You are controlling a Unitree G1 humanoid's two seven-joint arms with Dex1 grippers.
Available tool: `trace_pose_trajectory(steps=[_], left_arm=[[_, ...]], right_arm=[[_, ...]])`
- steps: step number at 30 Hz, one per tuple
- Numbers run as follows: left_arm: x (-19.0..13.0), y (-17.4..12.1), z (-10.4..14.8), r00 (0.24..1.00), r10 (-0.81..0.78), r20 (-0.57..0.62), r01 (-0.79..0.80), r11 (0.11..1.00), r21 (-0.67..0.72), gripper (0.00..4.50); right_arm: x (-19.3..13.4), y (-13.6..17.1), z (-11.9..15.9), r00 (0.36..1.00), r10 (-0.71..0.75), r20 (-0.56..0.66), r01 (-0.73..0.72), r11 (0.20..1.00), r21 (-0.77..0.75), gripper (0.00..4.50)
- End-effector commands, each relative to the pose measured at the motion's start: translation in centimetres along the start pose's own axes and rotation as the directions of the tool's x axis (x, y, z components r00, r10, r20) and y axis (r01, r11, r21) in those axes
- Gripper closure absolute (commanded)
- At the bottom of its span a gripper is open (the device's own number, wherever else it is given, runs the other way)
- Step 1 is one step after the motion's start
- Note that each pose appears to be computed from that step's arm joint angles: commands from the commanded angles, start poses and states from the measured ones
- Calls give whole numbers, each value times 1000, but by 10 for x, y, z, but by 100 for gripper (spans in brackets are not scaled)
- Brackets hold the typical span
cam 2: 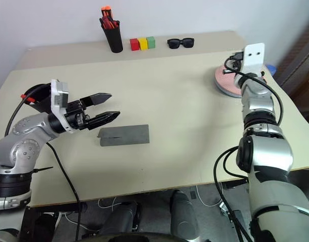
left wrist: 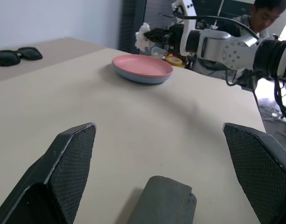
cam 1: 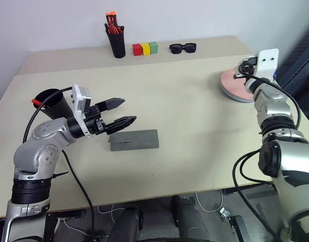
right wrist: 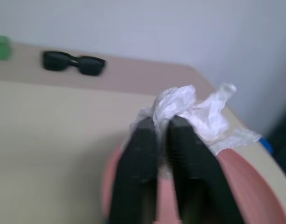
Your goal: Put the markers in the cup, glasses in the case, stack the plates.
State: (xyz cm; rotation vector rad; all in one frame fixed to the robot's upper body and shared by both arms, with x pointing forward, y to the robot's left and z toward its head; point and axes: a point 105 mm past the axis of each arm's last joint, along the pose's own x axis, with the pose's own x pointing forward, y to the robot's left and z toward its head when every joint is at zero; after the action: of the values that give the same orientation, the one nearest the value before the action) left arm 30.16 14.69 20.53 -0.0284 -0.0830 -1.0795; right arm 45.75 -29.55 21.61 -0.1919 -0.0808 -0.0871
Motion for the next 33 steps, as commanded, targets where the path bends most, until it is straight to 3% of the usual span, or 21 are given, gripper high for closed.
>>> trace_pose_trajectory(steps=[1,5,9,11,13,15,19,22,24,26,30,33], left_arm=[[3,-3,11,999,-20,31,18,999,38,0],[2,-2,11,999,-16,28,15,999,38,0],[-2,-1,10,1000,-5,28,4,999,39,0],[-6,-1,9,1000,6,31,-7,999,35,0],[-10,-3,6,1000,18,22,-19,999,51,0],[-16,-5,5,999,33,21,-35,998,56,0],[-25,-10,2,998,57,3,-57,996,62,0],[-32,-15,5,998,63,-1,-63,996,57,0],[-33,-19,3,998,60,-14,-59,997,54,0],[-42,-22,-1,998,53,-35,-52,998,33,0],[-45,-26,-8,997,47,-63,-45,998,32,0],[-47,-25,-12,997,22,-79,-21,1000,6,0]], right_arm=[[-2,-6,-2,1000,-23,1,23,1000,-15,204],[-1,-9,7,998,-59,33,61,994,-92,3],[2,4,30,990,14,138,-6,998,-55,3],[-3,28,45,950,178,257,-186,982,8,3],[-17,58,53,838,415,354,-455,890,33,3],[-41,81,51,687,615,387,-660,751,-22,3],[-85,102,43,493,807,324,-827,551,-113,3],[-124,114,44,316,903,291,-943,332,-4,3],[-148,122,41,218,945,242,-972,233,-35,3],[-165,133,48,183,940,287,-977,208,-57,3],[-195,136,33,124,973,196,-987,141,-74,3],[-200,132,36,164,968,189,-978,185,-97,3]])
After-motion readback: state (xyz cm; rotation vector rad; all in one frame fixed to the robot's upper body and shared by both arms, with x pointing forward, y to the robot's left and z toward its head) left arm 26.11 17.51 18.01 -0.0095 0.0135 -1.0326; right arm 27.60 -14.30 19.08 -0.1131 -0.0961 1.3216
